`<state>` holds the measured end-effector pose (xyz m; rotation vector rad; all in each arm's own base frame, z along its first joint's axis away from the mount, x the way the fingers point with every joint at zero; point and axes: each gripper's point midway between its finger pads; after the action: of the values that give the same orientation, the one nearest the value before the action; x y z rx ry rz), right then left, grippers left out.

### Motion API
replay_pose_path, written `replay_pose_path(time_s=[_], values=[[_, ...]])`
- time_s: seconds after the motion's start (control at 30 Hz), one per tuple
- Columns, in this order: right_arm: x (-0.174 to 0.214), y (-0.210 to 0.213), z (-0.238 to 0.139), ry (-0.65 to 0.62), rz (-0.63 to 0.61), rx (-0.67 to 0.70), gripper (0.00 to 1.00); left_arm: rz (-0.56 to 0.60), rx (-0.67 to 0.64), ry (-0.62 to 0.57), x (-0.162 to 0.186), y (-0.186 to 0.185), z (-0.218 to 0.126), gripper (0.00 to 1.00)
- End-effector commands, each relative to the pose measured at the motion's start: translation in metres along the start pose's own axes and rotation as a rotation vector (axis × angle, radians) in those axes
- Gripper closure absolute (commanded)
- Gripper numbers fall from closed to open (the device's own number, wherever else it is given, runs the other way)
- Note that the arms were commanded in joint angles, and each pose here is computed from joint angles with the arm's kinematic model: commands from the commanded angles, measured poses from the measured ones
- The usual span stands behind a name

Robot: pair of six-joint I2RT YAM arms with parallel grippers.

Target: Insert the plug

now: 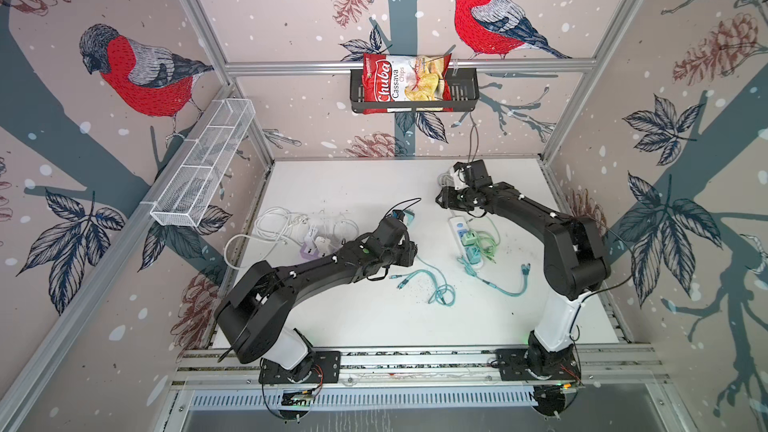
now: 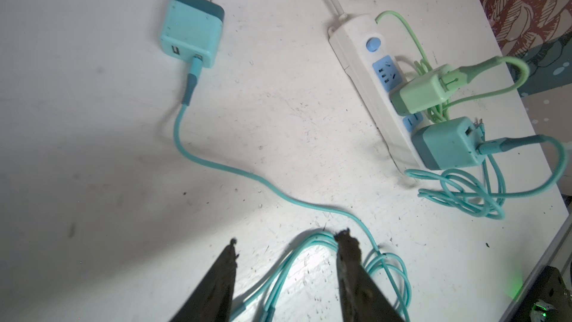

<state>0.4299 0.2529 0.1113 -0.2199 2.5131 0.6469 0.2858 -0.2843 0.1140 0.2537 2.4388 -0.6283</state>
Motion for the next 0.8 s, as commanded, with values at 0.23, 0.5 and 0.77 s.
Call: replay_pose_path(time_s=[0.23,0.5,0.77], values=[[0.011,0.049,0.067,0.014,0.102,0.078,0.35,-0.107,-0.264,-0.201,-0.042,0.094,-0.061,0.46],[0.032,0.065,0.099,0.028,0.104,0.216,0.33,-0.124,-0.239,-0.33,-0.052,0.11,-0.09,0.44],[0.044,0.067,0.107,0.039,0.086,0.304,0.33,-0.111,-0.214,-0.339,-0.049,0.113,-0.092,0.44]])
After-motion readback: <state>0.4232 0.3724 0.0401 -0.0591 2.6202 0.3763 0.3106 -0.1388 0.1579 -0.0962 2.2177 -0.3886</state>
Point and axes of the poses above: each gripper's point midway between its finger pads, its own z axis out along the fingers, its own y axis along the line the jaws close on, x = y × z, and after that the axes turned 2 degrees about -z, right-handed
